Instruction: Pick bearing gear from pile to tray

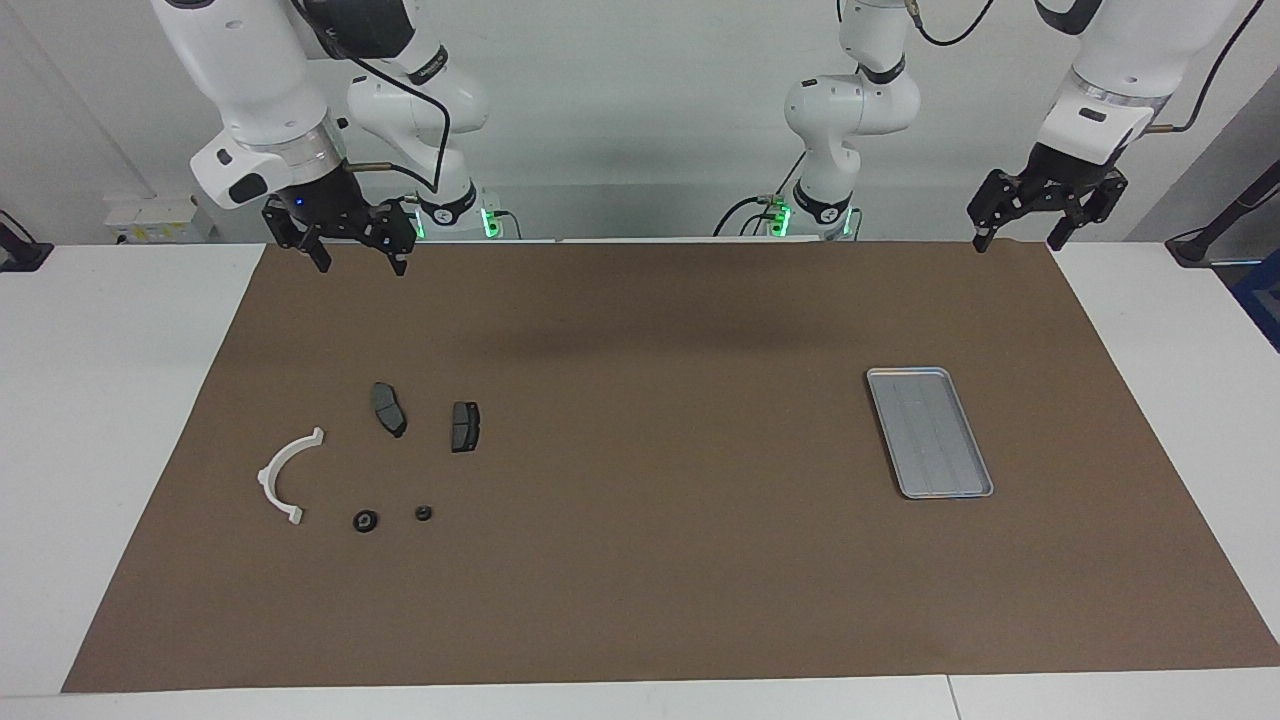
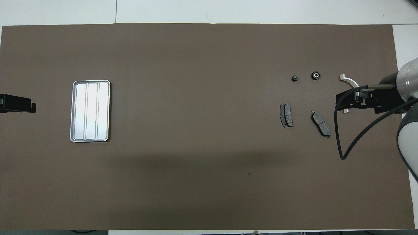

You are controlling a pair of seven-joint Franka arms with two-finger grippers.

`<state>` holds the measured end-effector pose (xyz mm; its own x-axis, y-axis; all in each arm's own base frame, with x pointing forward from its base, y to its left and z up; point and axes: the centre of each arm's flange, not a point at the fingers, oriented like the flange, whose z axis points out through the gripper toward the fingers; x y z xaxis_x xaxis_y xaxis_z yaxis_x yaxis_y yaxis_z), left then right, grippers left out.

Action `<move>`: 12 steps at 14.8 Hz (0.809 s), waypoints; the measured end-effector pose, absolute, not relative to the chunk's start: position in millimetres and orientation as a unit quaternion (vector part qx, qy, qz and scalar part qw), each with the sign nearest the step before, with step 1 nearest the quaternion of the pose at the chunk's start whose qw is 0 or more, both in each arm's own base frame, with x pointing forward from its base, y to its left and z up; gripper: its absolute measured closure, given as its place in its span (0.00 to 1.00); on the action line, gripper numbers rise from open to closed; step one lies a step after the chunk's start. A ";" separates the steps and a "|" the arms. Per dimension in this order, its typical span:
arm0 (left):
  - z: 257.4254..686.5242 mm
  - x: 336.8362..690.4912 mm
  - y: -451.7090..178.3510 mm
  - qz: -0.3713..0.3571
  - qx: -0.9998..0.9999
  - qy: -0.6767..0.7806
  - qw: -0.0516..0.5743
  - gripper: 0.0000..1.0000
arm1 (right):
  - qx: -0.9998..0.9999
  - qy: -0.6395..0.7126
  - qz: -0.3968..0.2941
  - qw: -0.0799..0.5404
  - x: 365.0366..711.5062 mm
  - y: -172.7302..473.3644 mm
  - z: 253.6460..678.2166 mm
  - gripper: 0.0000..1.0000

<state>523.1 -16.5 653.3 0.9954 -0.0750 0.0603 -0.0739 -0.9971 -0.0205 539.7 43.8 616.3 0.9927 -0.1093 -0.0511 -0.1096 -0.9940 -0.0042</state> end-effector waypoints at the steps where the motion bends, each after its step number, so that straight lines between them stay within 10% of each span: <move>1: 653.3 523.1 -16.5 -0.031 -0.999 0.037 0.009 0.00 | -0.998 0.057 0.025 0.004 539.9 41.3 616.3 0.00; 12: 653.4 523.1 -16.5 -0.031 -0.999 0.037 0.009 0.00 | -0.998 0.060 0.025 0.004 540.2 38.6 616.7 0.00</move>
